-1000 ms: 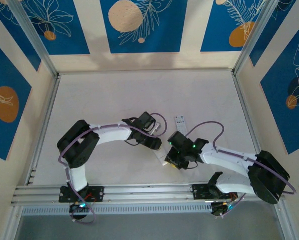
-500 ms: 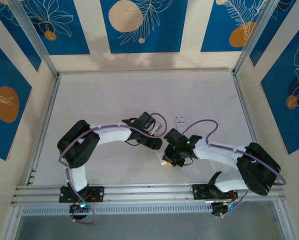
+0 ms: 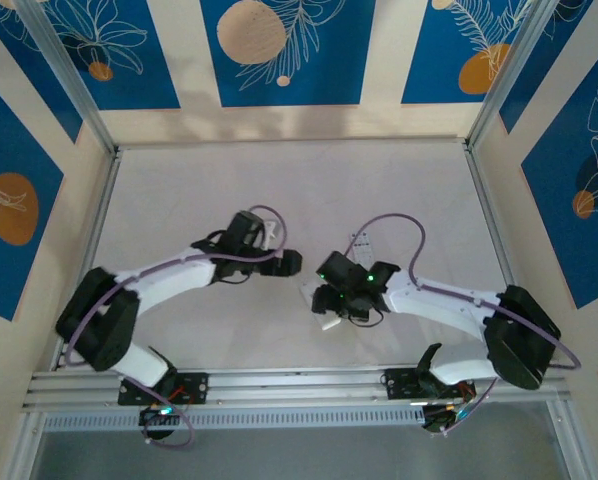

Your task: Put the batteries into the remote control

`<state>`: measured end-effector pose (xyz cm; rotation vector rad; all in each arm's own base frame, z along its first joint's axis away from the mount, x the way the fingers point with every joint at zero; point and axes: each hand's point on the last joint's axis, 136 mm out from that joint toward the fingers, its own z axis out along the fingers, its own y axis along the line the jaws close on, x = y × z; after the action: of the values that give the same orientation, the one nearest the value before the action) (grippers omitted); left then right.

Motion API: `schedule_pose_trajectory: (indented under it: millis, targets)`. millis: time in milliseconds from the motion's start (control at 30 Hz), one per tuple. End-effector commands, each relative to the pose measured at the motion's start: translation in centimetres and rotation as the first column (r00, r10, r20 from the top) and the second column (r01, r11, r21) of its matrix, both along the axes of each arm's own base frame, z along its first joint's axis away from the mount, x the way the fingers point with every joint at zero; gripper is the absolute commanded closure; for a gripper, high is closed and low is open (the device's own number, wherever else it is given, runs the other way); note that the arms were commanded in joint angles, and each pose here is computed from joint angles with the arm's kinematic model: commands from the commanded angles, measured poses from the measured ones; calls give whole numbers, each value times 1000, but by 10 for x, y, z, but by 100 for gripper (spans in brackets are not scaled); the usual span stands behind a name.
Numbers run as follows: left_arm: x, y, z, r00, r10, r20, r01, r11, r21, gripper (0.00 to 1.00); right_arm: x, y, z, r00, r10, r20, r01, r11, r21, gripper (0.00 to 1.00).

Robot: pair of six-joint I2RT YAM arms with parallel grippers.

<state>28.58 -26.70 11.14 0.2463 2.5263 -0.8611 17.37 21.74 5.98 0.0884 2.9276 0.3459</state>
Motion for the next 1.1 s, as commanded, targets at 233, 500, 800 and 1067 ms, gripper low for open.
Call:
schedule_pose_trajectory:
  millis: [233,500,800,1067]
  targets:
    - [-13,53,40,976,215,18,-214,974,-69,0,12,14,-41,960,261,-99,-275,948,-161,24]
    - [-29,68,43,960,279,-20,-280,956,-93,0,16,29,-27,963,261,-71,-267,959,-96,52]
    - [-48,28,45,980,138,-146,-165,966,-198,12,26,94,76,954,234,189,-287,894,344,53]
    - [-41,-5,55,981,73,-180,-134,926,-352,31,17,116,86,933,292,210,-355,840,410,54]
